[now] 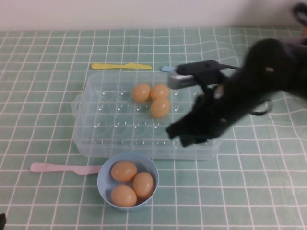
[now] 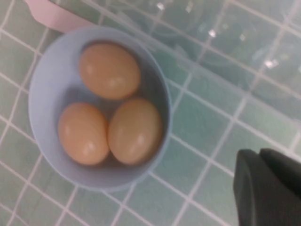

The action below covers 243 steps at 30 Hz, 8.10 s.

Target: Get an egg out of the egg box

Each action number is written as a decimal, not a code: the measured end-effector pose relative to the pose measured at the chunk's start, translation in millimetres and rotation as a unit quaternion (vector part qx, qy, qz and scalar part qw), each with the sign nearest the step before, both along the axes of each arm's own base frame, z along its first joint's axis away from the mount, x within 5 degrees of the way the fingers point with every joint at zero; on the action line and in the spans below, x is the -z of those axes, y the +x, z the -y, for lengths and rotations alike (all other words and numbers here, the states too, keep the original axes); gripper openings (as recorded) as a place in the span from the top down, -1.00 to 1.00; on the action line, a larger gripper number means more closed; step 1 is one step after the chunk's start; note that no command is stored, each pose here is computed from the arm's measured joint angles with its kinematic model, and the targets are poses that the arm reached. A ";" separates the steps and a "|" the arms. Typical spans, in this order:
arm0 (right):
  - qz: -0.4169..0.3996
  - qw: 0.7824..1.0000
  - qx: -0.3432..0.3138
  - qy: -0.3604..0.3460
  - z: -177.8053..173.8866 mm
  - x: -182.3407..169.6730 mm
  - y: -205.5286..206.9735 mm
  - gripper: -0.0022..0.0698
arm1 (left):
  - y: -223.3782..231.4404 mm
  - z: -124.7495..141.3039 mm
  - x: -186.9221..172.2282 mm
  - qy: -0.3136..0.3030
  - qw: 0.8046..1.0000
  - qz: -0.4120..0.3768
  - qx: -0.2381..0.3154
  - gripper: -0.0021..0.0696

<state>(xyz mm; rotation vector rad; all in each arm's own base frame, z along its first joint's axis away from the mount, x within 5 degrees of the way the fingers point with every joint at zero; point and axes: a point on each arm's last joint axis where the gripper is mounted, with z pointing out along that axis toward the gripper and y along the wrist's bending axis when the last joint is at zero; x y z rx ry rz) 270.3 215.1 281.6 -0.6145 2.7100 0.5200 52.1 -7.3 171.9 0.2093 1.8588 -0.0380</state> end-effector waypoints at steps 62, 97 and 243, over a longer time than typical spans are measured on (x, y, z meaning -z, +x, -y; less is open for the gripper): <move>0.050 0.987 0.149 -0.028 -81.9 86.3 157.7 -0.46 | 0.0 0.0 0.0 0.000 1.000 0.000 0.000 0.95; 0.039 0.990 -0.094 -0.099 -95.8 -10.6 13.8 -0.17 | 0.0 0.0 0.0 0.000 1.000 0.000 0.000 0.95; 0.426 0.868 0.252 0.031 206.9 109.9 -217.9 0.99 | 0.0 0.0 0.0 0.000 1.000 0.000 0.000 0.95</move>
